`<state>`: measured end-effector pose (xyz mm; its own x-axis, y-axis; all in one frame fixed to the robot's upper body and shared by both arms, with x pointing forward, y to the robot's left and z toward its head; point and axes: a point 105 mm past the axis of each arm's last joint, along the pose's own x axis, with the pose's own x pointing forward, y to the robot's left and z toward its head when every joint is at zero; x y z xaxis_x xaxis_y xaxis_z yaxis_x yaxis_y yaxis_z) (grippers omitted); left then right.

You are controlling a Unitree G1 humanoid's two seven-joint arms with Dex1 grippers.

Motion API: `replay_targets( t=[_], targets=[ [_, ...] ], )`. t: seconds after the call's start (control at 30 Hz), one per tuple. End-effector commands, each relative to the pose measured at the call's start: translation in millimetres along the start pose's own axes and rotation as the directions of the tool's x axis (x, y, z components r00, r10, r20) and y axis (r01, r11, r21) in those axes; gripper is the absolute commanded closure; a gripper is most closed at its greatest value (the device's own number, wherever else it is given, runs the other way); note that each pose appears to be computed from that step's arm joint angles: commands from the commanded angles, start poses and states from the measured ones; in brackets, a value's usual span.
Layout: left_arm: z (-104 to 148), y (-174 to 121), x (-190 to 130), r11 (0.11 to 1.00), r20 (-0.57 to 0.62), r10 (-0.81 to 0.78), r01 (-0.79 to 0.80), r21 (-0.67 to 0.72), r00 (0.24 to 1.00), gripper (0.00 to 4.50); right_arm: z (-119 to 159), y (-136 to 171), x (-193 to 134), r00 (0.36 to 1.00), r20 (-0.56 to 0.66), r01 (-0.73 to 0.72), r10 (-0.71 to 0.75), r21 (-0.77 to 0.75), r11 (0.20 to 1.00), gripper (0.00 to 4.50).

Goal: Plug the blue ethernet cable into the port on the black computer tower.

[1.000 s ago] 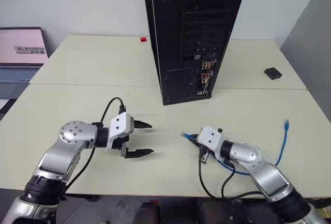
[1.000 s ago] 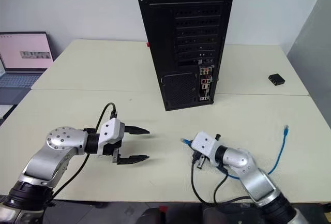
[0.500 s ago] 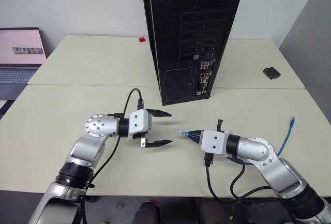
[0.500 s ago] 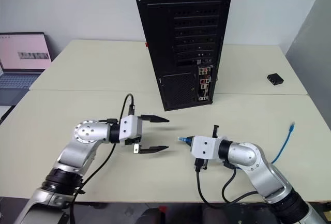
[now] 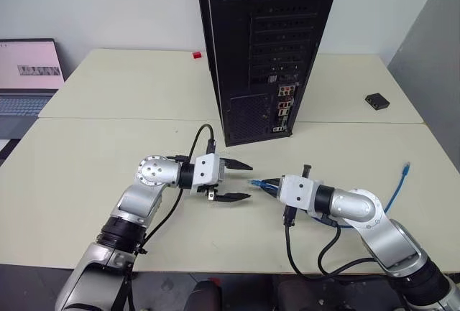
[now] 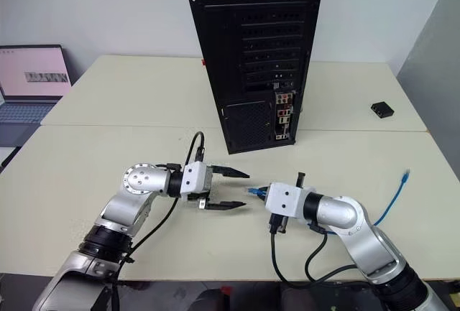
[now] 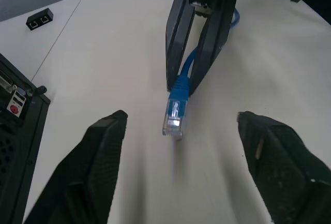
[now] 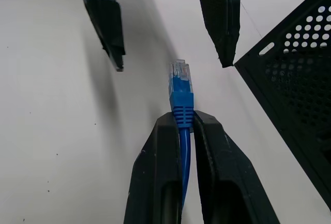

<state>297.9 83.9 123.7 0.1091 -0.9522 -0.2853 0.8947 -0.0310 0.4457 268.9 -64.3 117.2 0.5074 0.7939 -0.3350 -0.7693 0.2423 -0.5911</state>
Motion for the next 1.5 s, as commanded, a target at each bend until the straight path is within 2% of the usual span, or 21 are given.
replay_targets(
  t=[0.03,0.17,0.3,0.43,0.57,0.7,0.87,0.97,1.0,1.23,1.5],
  targets=[
    [6,3,1,0.999,0.015,-0.018,0.017,0.034,1.000,2.04,16,-8,-5,0.998,0.048,0.028,-0.026,-0.034,0.999,4.41],
    [5,0,3,0.998,0.014,-0.041,0.040,0.047,0.999,2.93,18,-8,-3,0.998,0.056,0.029,-0.027,-0.032,0.999,4.42],
    [4,0,5,0.997,0.011,-0.048,0.047,0.057,0.999,3.56,19,-9,-3,0.998,0.061,0.027,-0.025,-0.033,0.999,4.42],
    [3,1,8,0.995,0.005,-0.059,0.058,0.083,0.998,4.49,22,-9,-3,0.997,0.068,0.028,-0.026,-0.034,0.999,4.42],
    [1,2,9,0.995,0.003,-0.056,0.056,0.087,0.998,4.50,23,-9,-4,0.997,0.070,0.030,-0.028,-0.035,0.999,4.42],
    [2,10,0,1.000,0.029,-0.001,0.000,0.024,1.000,4.50,22,-10,-5,0.997,0.065,0.036,-0.034,-0.038,0.999,4.42],
    [7,16,-8,1.000,0.044,0.022,-0.022,-0.011,0.999,3.49,21,-10,-6,0.998,0.060,0.039,-0.037,-0.039,0.998,4.43],
    [2,8,-13,1.000,0.005,-0.023,0.023,-0.008,1.000,2.87,20,-10,-6,0.998,0.055,0.038,-0.036,-0.039,0.998,4.43],
    [-1,8,-14,1.000,-0.010,-0.022,0.022,0.007,1.000,2.79,20,-11,-6,0.998,0.055,0.038,-0.036,-0.039,0.998,4.43],
    [1,8,1,0.997,-0.001,-0.025,0.025,0.068,1.000,2.78,21,-10,-5,0.998,0.062,0.035,-0.032,-0.040,0.999,4.43],
    [6,13,13,0.998,0.025,-0.016,0.015,0.055,1.000,2.78,22,-10,-5,0.998,0.064,0.033,-0.030,-0.039,0.999,4.43]
  ],
)
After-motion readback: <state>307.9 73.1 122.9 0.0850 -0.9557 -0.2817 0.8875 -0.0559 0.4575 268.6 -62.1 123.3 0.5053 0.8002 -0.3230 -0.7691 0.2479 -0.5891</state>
